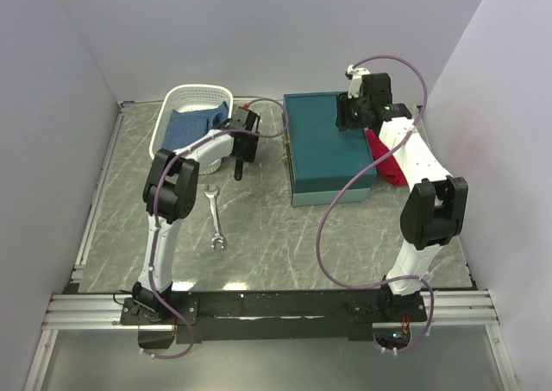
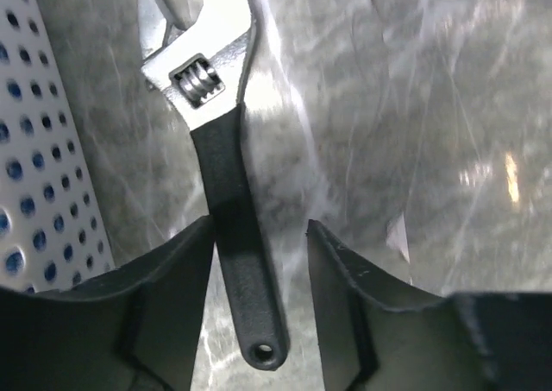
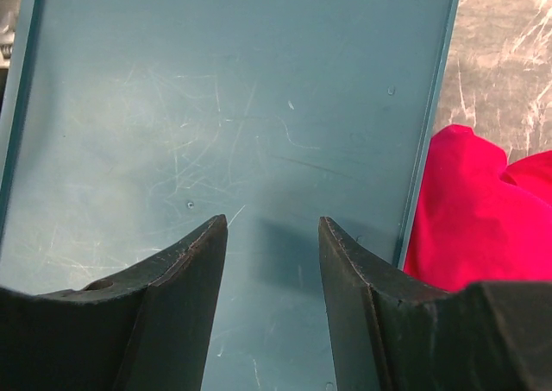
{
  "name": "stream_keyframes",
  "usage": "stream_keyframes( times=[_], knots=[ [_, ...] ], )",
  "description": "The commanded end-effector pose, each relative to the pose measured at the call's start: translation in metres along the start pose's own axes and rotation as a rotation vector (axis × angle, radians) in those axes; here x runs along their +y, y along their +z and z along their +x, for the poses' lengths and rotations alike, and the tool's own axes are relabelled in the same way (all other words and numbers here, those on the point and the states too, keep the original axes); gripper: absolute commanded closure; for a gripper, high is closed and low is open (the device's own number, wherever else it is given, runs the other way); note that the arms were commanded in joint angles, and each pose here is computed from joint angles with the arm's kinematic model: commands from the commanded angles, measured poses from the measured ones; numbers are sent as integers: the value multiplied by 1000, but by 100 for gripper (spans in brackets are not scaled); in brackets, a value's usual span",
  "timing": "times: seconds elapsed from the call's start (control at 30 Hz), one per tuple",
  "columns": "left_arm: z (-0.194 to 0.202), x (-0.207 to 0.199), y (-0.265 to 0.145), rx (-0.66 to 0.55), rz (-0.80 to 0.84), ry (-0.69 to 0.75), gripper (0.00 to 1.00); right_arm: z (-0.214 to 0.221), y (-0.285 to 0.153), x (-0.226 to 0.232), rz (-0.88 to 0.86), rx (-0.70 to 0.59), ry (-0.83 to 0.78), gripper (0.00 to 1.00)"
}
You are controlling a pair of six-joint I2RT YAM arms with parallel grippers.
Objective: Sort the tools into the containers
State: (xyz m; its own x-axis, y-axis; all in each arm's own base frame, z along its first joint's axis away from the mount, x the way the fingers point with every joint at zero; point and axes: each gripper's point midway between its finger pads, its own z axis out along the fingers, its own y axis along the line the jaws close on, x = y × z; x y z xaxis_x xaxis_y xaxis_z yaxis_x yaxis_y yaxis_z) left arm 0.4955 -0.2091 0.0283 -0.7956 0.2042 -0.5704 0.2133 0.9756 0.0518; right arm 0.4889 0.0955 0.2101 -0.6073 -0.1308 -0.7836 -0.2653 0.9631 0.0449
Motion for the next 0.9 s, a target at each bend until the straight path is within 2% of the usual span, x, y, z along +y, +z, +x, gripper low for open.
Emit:
stream_keyframes(
  times=[0.0, 0.07, 0.27, 0.33, 0.43, 0.6, 0.63, 0.73, 0.77, 0.87],
  knots=[
    [79, -28, -11, 233, 132, -19, 56, -25, -28, 0, 9, -79, -12, 46],
    [101, -27, -21, 273, 151, -11, 68, -22, -27, 2, 2, -70, -13, 46],
    [169, -23, -51, 385, 175, 36, 96, -18, -20, 6, -18, -58, 1, 46],
    [188, -20, -64, 403, 175, 46, 99, -20, -16, 9, -28, -58, 2, 46],
    [172, -19, -85, 331, 190, 75, 99, -26, -14, 11, -31, -67, 0, 46],
    [106, -24, -122, 131, 232, 103, 99, -33, -9, 16, -37, -75, -13, 46],
    [101, -26, -125, 125, 240, 96, 99, -36, -9, 19, -41, -81, -17, 46],
    [74, -38, -124, 81, 276, 73, 67, -40, -6, 23, -45, -87, -22, 46],
    [66, -41, -120, 64, 274, 58, 53, -42, -7, 26, -50, -89, -26, 46],
    [41, -47, -101, 37, 260, 28, 40, -44, -8, 29, -47, -97, -42, 46]
  ],
)
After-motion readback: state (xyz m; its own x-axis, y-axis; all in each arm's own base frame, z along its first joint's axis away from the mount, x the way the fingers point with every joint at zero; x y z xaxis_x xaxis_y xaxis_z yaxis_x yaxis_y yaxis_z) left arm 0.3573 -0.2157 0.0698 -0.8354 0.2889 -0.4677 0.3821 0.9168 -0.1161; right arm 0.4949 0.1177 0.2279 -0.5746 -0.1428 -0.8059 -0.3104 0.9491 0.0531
